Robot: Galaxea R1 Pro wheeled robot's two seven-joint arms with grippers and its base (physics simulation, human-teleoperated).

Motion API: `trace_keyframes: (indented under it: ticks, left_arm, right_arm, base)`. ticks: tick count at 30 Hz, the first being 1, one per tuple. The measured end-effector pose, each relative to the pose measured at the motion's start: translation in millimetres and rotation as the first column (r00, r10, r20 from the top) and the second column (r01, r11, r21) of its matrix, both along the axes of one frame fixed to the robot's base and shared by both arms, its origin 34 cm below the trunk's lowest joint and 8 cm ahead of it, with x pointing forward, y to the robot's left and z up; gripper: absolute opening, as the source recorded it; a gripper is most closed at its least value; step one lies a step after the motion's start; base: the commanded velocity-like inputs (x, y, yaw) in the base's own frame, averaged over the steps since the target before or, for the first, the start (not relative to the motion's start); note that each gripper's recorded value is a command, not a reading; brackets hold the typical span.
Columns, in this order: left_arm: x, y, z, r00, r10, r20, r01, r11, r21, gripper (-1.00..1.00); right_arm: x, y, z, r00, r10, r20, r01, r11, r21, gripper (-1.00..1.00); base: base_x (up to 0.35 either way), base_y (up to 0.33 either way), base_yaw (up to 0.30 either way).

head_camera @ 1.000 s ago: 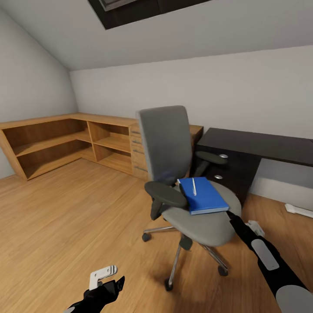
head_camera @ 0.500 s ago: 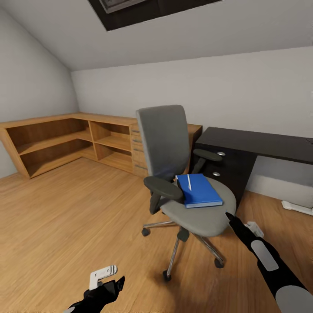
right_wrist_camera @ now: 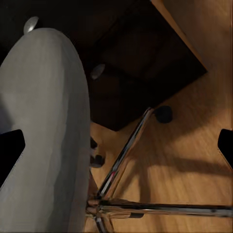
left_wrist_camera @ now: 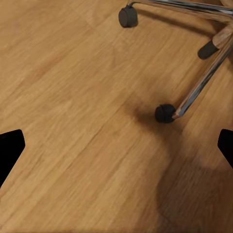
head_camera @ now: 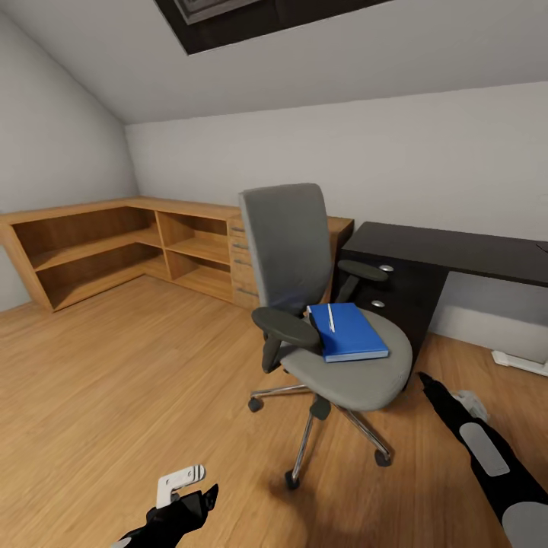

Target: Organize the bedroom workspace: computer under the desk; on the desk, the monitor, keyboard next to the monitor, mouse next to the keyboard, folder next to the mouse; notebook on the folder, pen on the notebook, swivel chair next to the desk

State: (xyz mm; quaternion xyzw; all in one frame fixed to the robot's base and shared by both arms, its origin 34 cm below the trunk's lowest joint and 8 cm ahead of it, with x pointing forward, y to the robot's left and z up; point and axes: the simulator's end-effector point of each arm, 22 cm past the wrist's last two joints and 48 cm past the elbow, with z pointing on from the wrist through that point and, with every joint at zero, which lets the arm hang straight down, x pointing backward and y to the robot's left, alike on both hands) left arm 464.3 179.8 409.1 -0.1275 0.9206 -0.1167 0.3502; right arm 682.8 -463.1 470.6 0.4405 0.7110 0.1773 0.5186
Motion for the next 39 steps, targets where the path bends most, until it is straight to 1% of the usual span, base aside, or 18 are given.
trace_keyframes:
  ticks: [3, 4, 12, 20, 28, 32, 39]
  left_arm:
    - [0, 0, 0, 1.0, 0.0, 0.0, 0.0, 1.0, 0.0, 1.0]
    - [0, 0, 0, 1.0, 0.0, 0.0, 0.0, 1.0, 0.0, 1.0]
    - [0, 0, -1, 1.0, 0.0, -0.002, 0.0, 1.0, 0.0, 1.0]
    - [0, 0, -1, 1.0, 0.0, -0.002, 0.0, 1.0, 0.0, 1.0]
    - [-1, -1, -1, 1.0, -0.002, -0.003, 0.002, 1.0, 0.0, 1.0]
    - [-1, -1, -1, 1.0, -0.002, -0.003, 0.002, 1.0, 0.001, 1.0]
    - [-1, 0, -1, 1.0, -0.001, -0.003, 0.001, 1.0, 0.001, 1.0]
  right_arm:
    - [-3, -13, 3, 0.999, -0.033, 0.011, 0.033, 0.999, 0.012, 1.0]
    - [-3, -14, 3, 0.999, -0.035, 0.011, 0.035, 0.999, 0.013, 1.0]
    - [-3, -15, 3, 0.999, -0.041, 0.013, 0.041, 0.999, 0.017, 1.0]
    - [-3, -15, 3, 0.999, -0.041, 0.013, 0.041, 0.999, 0.018, 1.0]
    - [-3, -14, 3, 0.999, -0.041, 0.013, 0.041, 0.999, 0.018, 1.0]
    - [-3, -14, 3, 0.999, -0.041, 0.013, 0.041, 0.999, 0.018, 1.0]
    - [-3, -16, 4, 0.999, -0.042, 0.014, 0.041, 0.999, 0.014, 1.0]
  base:
    - [0.192, 0.0, 0.0]
    - [0.241, 0.0, 0.0]
    - [0.081, 0.0, 0.0]
    - [0.191, 0.0, 0.0]
    - [0.116, 0.0, 0.012]
    - [0.037, 0.0, 0.137]
    - [0.007, 0.0, 0.241]
